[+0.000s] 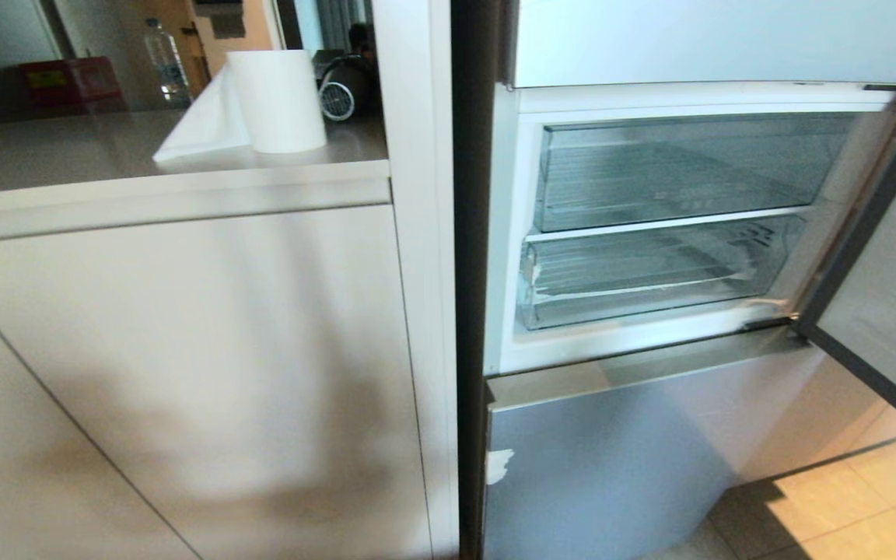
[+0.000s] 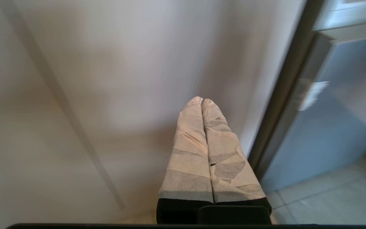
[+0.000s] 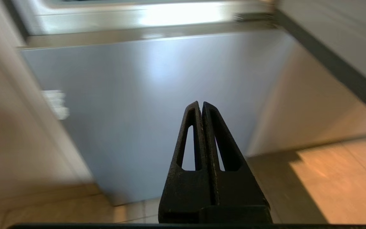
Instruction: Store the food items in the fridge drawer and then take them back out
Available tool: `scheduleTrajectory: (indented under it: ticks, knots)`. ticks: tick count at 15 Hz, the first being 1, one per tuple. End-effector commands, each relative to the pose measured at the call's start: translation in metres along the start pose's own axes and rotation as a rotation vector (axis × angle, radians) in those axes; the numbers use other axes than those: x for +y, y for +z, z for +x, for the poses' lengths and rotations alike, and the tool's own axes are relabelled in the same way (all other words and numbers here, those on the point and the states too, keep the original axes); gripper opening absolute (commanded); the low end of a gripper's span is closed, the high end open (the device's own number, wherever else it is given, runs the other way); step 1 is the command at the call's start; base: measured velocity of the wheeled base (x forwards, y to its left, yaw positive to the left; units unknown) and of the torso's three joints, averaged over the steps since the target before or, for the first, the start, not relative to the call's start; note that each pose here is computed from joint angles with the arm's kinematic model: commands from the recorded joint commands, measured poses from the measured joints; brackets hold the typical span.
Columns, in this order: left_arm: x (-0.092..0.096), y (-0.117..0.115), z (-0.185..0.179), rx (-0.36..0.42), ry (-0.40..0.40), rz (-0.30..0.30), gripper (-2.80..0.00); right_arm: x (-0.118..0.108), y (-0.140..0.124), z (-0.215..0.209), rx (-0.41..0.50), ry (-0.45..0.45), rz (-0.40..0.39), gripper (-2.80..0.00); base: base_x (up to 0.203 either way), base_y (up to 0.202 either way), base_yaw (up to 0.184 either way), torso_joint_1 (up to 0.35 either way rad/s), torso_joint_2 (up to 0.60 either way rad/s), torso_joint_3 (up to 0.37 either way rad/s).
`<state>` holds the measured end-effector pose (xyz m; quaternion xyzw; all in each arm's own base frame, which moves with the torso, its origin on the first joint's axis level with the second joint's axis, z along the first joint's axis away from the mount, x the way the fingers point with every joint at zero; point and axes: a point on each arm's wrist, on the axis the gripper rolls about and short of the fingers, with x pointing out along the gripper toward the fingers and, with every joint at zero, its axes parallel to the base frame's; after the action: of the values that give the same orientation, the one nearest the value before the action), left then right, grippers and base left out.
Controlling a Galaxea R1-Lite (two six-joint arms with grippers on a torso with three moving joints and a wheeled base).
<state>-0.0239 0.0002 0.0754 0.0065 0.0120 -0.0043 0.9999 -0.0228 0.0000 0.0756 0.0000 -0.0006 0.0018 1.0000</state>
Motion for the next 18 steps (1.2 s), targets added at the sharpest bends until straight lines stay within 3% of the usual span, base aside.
scheduleTrajectory:
  ticks: [1, 6, 9, 11, 13, 14, 18]
  knots:
    - [0.0, 0.0, 0.0, 0.001, 0.001, -0.001, -2.8, 0.0, 0.0, 0.0, 0.0, 0.001, 0.0, -2.8, 0.0, -0.009, 0.167, 0.006, 0.0, -0.002]
    - [0.0, 0.0, 0.0, 0.001, 0.001, 0.0, -2.8, 0.0, 0.0, 0.0, 0.0, 0.001, 0.0, -2.8, 0.001, -0.006, 0.156, 0.002, 0.01, 0.004]
    - [0.0, 0.0, 0.0, 0.001, 0.002, -0.001, -2.8, 0.0, 0.002, -0.001, -0.003, 0.011, -0.06, -2.8, 0.001, -0.002, 0.02, 0.002, 0.0, 0.0]
    - [0.0, 0.0, 0.0, 0.001, 0.002, 0.0, -2.8, 0.0, 0.02, 0.0, 0.003, 0.02, -0.055, -2.8, 0.0, 0.0, 0.0, 0.0, 0.0, 0.0]
    - [0.0, 0.0, 0.0, 0.001, 0.001, 0.0, -2.8, 0.001, 0.049, 0.017, 0.111, 0.048, -0.008, -2.8, 0.0, 0.0, 0.0, 0.0, 0.0, 0.0]
    - [0.0, 0.0, 0.0, 0.001, 0.001, -0.001, -2.8, 0.001, 0.06, 0.03, 0.163, 0.068, 0.014, 0.0, 0.0, 0.0, 0.0, 0.0, 0.0, 0.0]
    - [0.0, 0.0, 0.0, 0.002, 0.001, -0.001, -2.8, 0.004, 0.092, 0.104, 0.278, 0.163, 0.064, 0.0, 0.0, 0.0, 0.0, 0.0, 0.0, 0.0]
